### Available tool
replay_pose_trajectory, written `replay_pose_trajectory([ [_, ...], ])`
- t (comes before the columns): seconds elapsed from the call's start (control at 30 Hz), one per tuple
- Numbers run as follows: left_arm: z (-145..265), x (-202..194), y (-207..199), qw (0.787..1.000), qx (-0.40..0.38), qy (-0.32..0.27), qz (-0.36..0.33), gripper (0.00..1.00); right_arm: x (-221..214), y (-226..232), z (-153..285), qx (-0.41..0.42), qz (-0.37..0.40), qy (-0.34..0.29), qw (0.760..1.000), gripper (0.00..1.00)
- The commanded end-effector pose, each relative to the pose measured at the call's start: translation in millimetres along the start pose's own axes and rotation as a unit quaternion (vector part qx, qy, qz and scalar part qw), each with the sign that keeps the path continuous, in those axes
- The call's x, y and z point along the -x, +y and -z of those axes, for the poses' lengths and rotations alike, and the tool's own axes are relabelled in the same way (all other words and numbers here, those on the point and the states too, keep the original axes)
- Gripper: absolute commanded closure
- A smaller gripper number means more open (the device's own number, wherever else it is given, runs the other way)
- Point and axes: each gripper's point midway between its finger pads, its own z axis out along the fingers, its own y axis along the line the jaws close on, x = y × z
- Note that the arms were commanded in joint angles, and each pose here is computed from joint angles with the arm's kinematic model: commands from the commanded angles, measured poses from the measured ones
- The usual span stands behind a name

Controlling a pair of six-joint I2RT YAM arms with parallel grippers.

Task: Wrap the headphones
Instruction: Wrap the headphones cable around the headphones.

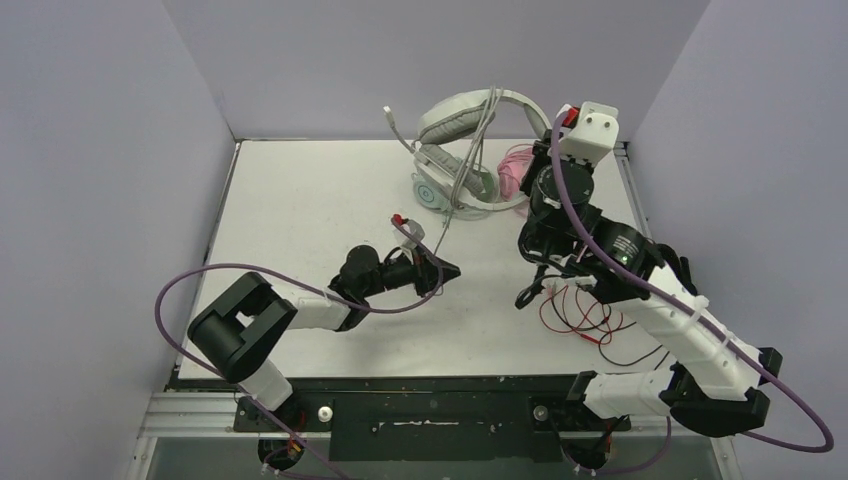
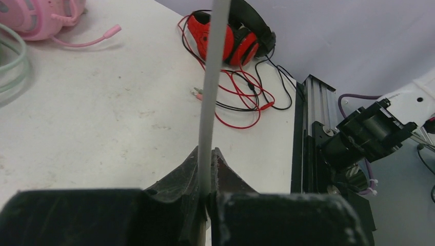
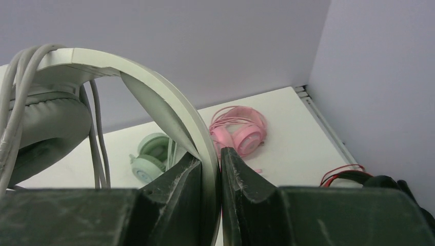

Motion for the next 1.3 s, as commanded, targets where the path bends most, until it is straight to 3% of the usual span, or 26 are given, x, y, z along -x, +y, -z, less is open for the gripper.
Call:
replay_pose_trajectory([
  [0.0, -2, -3, -21, 1.0, -0.001, 0.021, -0.02, 1.0, 44, -36, -6, -0.109, -0.143, -0.084, 0.98, 1.0],
  [0.33, -4, -1, -48, 0.994, 0.028, 0.07, -0.074, 0.97, -25, -41, -84, -0.183, -0.03, -0.036, 0.982, 1.0],
  [0.6, 18, 15, -39, 0.972, 0.121, 0.124, -0.159, 0.92, -118, -48, -117, -0.195, 0.077, 0.045, 0.977, 1.0],
  [0.77, 39, 44, -18, 0.948, 0.2, 0.124, -0.213, 0.86, -166, -41, -111, -0.131, 0.12, 0.109, 0.978, 1.0],
  [0.97, 47, 73, 5, 0.936, 0.247, 0.11, -0.225, 0.84, -195, -31, -87, -0.043, 0.142, 0.172, 0.974, 1.0],
  [1.27, 53, 100, 20, 0.91, 0.299, 0.11, -0.267, 0.83, -238, -32, -41, -0.001, 0.252, 0.257, 0.933, 1.0],
])
